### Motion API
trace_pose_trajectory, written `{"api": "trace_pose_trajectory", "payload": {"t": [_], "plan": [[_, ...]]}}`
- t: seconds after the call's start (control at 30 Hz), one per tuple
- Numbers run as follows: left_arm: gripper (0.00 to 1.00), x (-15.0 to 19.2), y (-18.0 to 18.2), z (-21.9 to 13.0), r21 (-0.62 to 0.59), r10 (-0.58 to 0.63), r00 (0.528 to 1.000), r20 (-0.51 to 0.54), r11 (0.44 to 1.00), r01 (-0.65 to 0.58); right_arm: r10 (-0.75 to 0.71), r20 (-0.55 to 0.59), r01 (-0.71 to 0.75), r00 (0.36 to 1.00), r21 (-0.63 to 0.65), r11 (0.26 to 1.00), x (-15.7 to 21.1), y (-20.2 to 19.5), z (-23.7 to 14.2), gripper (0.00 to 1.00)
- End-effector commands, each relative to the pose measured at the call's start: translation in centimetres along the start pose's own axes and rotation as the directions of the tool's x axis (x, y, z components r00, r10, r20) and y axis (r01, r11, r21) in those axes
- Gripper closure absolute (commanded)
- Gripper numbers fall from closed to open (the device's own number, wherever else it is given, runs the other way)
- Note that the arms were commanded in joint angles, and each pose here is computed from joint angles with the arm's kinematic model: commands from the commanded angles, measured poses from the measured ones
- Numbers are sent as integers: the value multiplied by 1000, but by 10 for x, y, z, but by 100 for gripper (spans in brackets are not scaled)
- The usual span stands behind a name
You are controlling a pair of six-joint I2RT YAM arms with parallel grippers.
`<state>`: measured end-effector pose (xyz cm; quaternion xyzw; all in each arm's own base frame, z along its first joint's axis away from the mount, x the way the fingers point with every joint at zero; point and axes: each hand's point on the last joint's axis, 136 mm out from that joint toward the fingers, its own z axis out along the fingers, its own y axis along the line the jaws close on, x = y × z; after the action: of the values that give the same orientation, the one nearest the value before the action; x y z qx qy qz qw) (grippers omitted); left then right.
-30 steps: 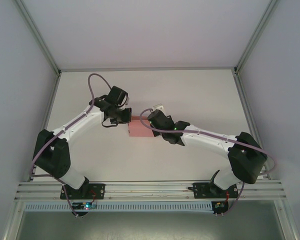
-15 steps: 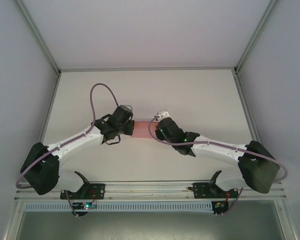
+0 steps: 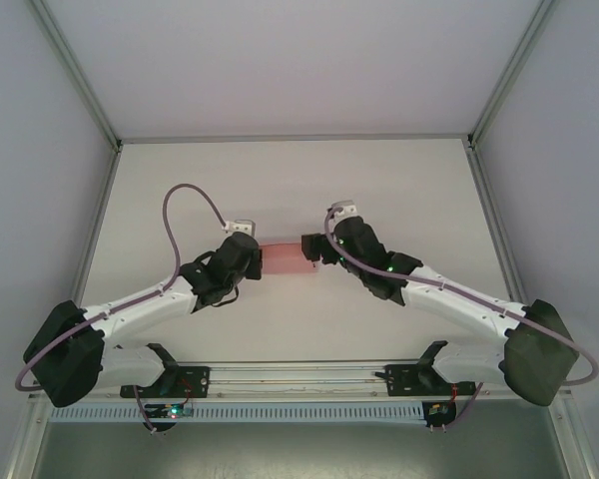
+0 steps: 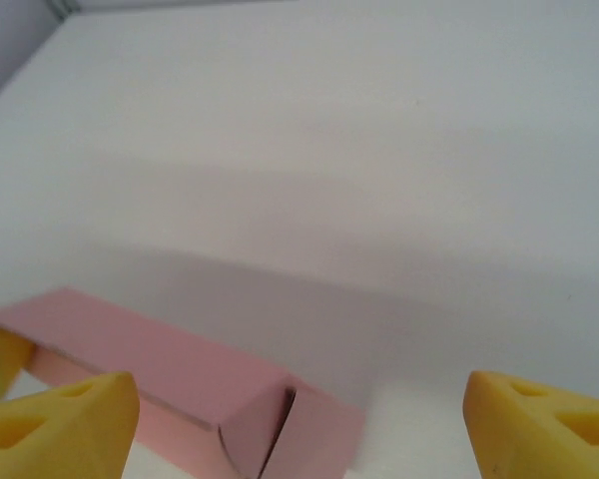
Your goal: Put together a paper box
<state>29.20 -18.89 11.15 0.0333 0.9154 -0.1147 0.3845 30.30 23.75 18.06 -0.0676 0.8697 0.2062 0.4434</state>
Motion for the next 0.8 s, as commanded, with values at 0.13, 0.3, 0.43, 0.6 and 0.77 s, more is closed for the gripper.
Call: {"api": "trace_pose_trajectory", "payload": {"t": [0.13, 0.3, 0.43, 0.6, 0.77], "plan": [[100, 65, 26, 7, -116, 79, 969, -235, 987, -109, 155, -142, -160, 978, -21, 987, 12, -3, 35, 23], [100, 64, 24, 5, -112, 80, 969, -236, 988, -109, 167, -303, -163, 938, 38, 986, 68, -20, 46, 36], [100, 68, 12, 6, -51, 99, 959, -267, 992, -117, 160, -353, -131, 922, 105, 986, 108, -40, 41, 41], [82, 65, -14, -1, 71, 116, 945, -306, 993, -98, 107, -366, -55, 924, 149, 987, 139, -57, 43, 46], [9, 33, -17, -34, 80, 166, 950, -264, 985, -150, 141, -413, -71, 900, 181, 981, 160, -63, 49, 63]]}}
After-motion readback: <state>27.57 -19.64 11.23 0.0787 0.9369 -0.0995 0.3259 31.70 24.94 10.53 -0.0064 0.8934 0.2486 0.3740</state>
